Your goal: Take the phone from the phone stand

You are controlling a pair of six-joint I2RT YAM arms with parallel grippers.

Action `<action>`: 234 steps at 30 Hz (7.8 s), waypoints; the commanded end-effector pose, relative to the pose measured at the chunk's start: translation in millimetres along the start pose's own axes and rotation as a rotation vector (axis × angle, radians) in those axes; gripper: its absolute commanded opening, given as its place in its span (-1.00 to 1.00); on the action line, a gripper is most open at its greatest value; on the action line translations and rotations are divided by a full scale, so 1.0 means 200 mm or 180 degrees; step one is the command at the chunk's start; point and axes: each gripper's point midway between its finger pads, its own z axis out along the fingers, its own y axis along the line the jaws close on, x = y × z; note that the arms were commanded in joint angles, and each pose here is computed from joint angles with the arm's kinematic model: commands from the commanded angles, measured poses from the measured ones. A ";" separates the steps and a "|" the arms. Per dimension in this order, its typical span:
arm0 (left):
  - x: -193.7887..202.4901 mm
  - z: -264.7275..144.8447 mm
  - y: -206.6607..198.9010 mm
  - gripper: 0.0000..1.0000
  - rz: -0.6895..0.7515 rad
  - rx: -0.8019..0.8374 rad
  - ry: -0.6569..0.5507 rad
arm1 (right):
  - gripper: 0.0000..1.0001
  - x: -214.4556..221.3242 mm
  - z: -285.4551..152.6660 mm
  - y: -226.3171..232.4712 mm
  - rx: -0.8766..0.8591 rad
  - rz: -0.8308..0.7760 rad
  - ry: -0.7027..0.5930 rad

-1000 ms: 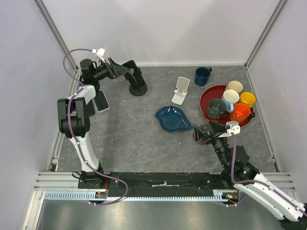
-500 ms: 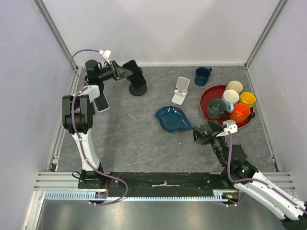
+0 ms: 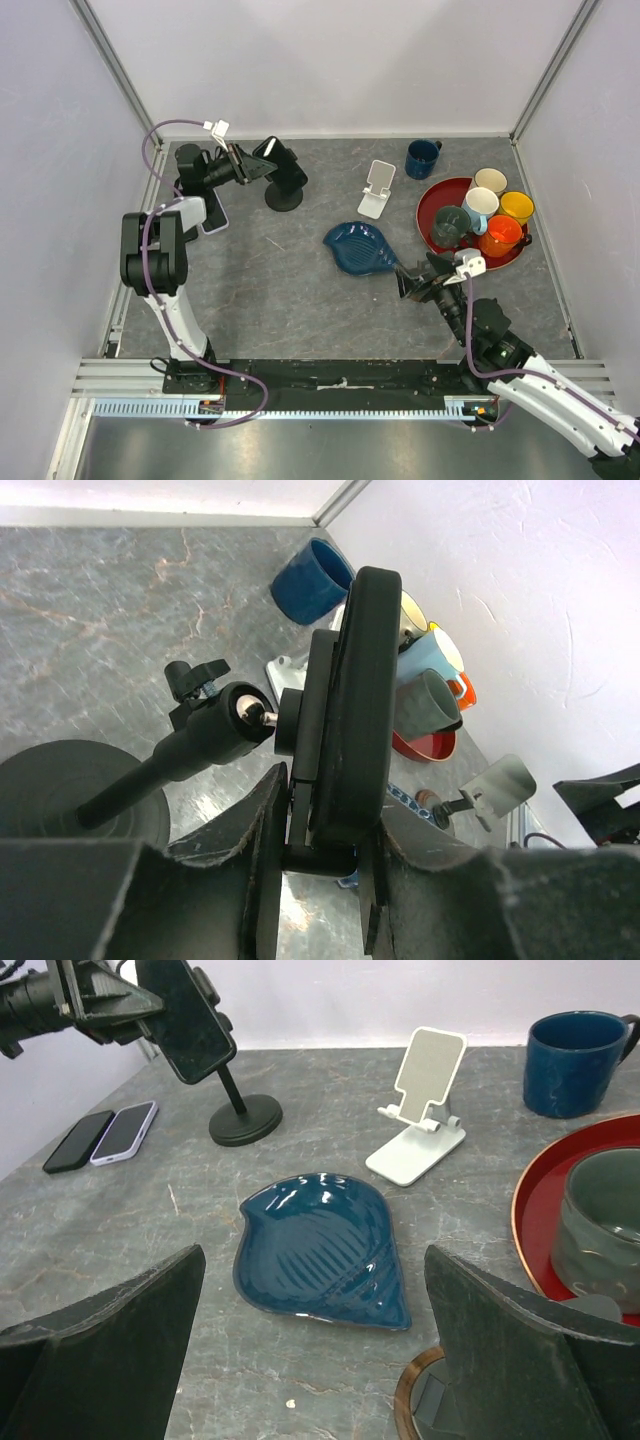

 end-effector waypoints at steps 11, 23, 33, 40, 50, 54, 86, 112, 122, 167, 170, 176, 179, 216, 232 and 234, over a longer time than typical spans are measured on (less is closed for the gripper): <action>0.18 -0.09 -0.52 -0.96 0.0039 -0.0751 -0.0153 | 0.94 -0.07 0.03 0.35 -0.0981 -0.0047 0.0442; 0.61 -0.27 -0.71 -0.96 -0.0129 -0.1123 -0.0186 | 0.96 0.05 -0.03 0.54 -0.1553 0.0275 0.0933; 0.65 -0.40 -0.81 -0.96 -0.0249 -0.1439 -0.0418 | 0.96 0.10 -0.01 0.61 -0.1640 0.0374 0.1026; 0.77 -0.40 -0.80 -0.96 -0.0556 -0.1513 -0.0444 | 0.96 0.15 0.02 0.67 -0.1628 0.0369 0.1108; 0.81 -0.27 -0.94 -0.96 -0.0638 -0.1522 -0.0456 | 0.96 0.21 0.05 0.67 -0.1327 0.0237 0.1243; 0.85 -0.23 -0.95 -0.96 -0.0724 -0.1544 -0.0423 | 0.96 0.22 0.06 0.68 -0.1296 0.0217 0.1275; 0.88 -0.37 -0.93 0.19 -0.0532 -0.1754 -0.0552 | 0.96 0.27 -0.02 0.71 -0.1269 0.0237 0.1349; 0.63 -0.78 -0.79 0.92 0.0013 -0.2215 -0.0854 | 0.96 0.12 -0.07 0.64 -0.1161 0.0020 0.1303; 0.92 -0.69 -0.38 0.92 -0.0904 -0.1921 -0.0840 | 0.96 0.05 -0.05 0.69 -0.1359 -0.0243 0.1196; 1.00 -0.24 -0.48 0.45 0.1108 0.0031 -0.0206 | 0.96 -0.02 0.02 0.77 -0.1541 -0.0497 0.1102; 1.01 -0.22 -0.47 0.45 0.1122 0.0076 -0.0213 | 0.96 -0.02 0.02 0.77 -0.1516 -0.0485 0.1111; 1.02 -0.17 -0.48 0.45 0.1157 0.0167 -0.0175 | 0.96 0.01 0.04 0.79 -0.1498 -0.0500 0.1189; 1.03 -0.16 -0.46 0.45 0.1157 0.0105 -0.0187 | 0.96 0.03 0.05 0.80 -0.1497 -0.0496 0.1226; 1.38 -0.17 -0.36 -0.96 0.1970 -0.1227 0.0128 | 0.94 -0.19 0.35 0.91 -0.0156 -0.0761 0.0907; 1.55 -0.20 -0.22 -0.96 0.2050 -0.1697 0.0348 | 0.86 -0.10 0.38 0.88 0.0518 -0.1421 0.0700; 1.55 -0.21 -0.21 -0.96 0.2036 -0.1741 0.0319 | 0.84 -0.10 0.39 0.87 0.0625 -0.1510 0.0648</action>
